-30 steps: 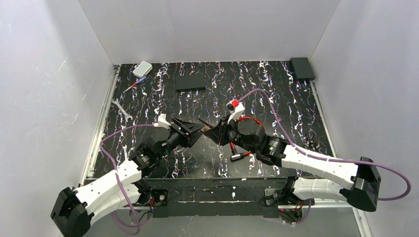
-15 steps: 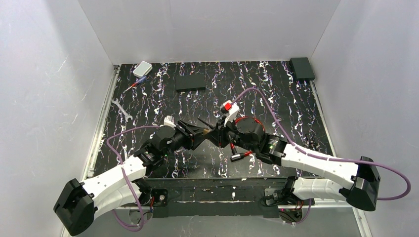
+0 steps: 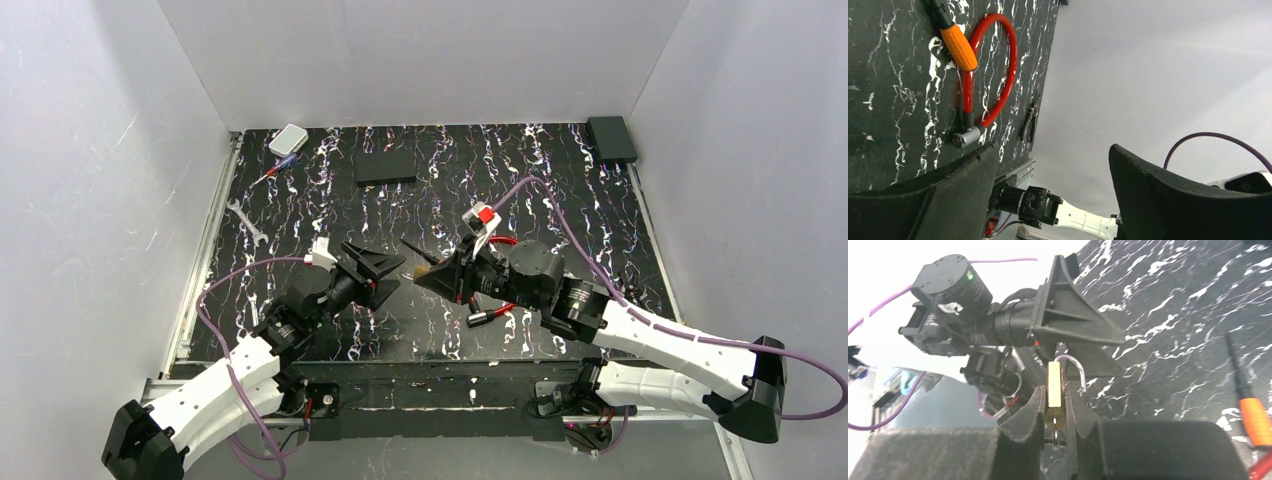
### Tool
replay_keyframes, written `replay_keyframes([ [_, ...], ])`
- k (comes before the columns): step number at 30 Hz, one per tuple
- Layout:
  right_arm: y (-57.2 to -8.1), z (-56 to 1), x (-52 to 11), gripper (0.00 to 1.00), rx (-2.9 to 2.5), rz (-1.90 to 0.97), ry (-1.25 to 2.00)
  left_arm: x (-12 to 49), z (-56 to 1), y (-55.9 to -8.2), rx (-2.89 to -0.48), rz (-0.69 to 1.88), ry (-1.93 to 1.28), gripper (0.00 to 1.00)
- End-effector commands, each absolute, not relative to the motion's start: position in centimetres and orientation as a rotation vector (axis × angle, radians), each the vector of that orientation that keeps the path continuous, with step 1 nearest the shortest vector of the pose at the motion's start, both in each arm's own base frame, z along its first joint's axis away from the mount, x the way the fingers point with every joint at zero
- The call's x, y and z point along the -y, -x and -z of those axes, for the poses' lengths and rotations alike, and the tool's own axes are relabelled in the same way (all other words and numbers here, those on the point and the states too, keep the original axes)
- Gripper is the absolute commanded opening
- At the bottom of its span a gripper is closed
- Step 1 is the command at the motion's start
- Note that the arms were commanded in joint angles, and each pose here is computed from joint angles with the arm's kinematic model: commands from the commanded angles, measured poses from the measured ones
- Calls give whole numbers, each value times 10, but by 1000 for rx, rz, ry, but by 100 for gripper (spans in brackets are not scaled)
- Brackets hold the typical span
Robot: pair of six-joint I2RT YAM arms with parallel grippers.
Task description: Unlock with the key
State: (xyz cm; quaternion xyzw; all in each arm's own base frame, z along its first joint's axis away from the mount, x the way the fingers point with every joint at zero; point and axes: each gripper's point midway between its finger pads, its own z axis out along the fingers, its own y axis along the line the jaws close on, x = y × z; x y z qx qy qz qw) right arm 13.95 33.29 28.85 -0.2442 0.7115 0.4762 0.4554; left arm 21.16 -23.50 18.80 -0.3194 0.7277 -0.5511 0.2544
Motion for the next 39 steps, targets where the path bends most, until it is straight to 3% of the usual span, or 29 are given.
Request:
replay_keyframes([
  [1,-115,-304,-345,1,-1711,-1385,621,219,-177,-216,-1942,1397,862,78],
  [7,-103,-320,-354,1,-1648,-1529,623,223,-175,-215,-1977,1376,794,67],
  [19,-118,-316,-385,1,-1709,-1539,585,239,-178,-202,-2072,1422,637,61],
  [33,-143,-312,-378,1,-1772,-1408,453,239,-170,-197,-2093,1435,662,61],
  [39,-130,-332,-379,1,-1733,-1475,513,231,-168,-199,-2076,1399,652,72],
])
